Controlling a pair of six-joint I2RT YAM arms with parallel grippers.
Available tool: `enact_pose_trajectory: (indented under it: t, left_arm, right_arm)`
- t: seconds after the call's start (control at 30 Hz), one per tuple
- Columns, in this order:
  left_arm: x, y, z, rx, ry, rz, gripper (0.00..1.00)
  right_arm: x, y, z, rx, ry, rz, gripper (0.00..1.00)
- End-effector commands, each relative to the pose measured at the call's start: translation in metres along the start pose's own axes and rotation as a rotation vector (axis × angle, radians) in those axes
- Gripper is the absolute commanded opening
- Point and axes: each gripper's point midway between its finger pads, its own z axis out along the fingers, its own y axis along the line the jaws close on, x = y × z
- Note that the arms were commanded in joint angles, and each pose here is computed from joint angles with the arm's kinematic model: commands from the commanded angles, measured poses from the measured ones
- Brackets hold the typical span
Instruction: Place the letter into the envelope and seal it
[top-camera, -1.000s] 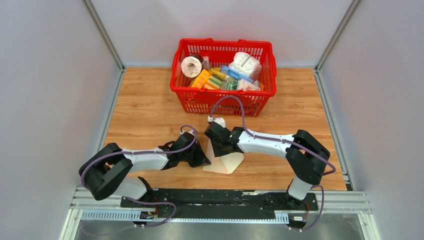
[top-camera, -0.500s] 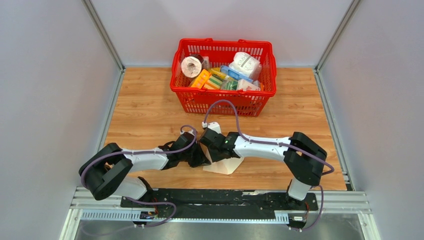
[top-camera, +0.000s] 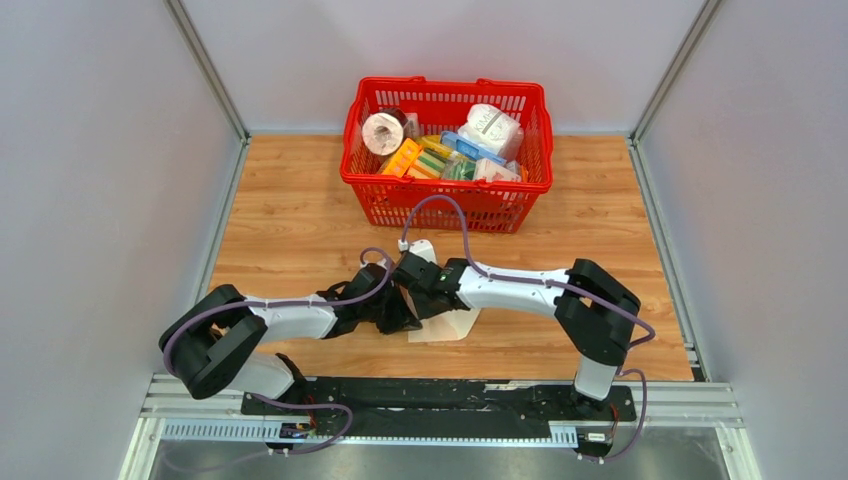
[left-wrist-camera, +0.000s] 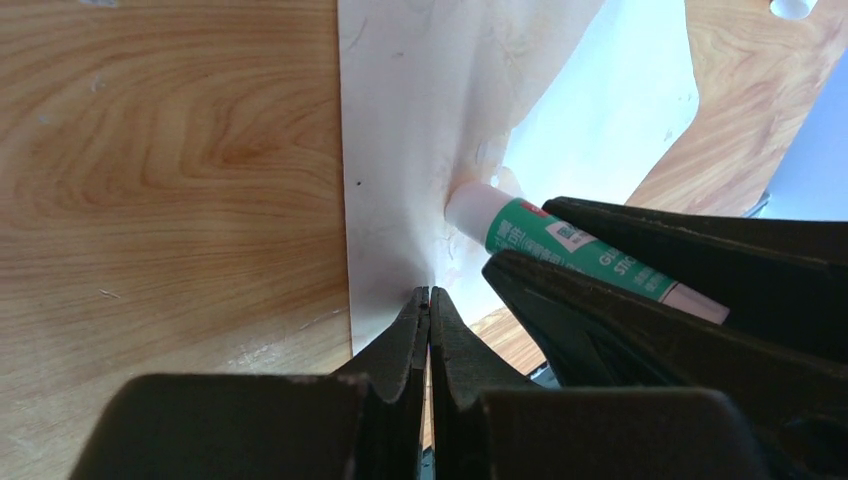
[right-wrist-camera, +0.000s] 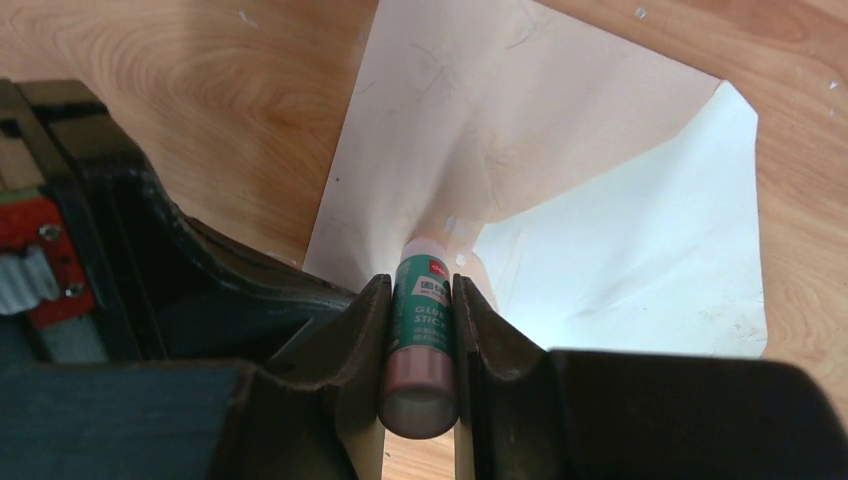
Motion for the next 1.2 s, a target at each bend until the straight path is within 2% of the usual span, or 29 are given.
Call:
enact_pose_trajectory:
  t: [0.0, 0.5, 0.77, 1.17]
  left_arm:
    - [0.004, 0.023, -0.001, -0.082, 0.016, 0.022, 0.06]
    - [0.001, 0.024, -0.004, -0.088, 0.01, 0.018, 0.06]
    - [-0.001, 0.023, -0.003, -0.091, 0.005, 0.017, 0.06]
    - [-0.003, 0.021, -0.001, -0.094, 0.0, 0.013, 0.06]
  right_arm:
    - [-0.014, -0.02, 0.016, 0.107, -0.034, -0.001, 0.0]
    - [-0.036, -0.033, 0.024, 0.166, -0.058, 0.032, 0.0]
    - [-0.011, -0.016, 0.017, 0.107, 0.006, -0.031, 0.0]
    - [0.014, 0.004, -0.002, 0.01, 0.064, -0.043, 0.0]
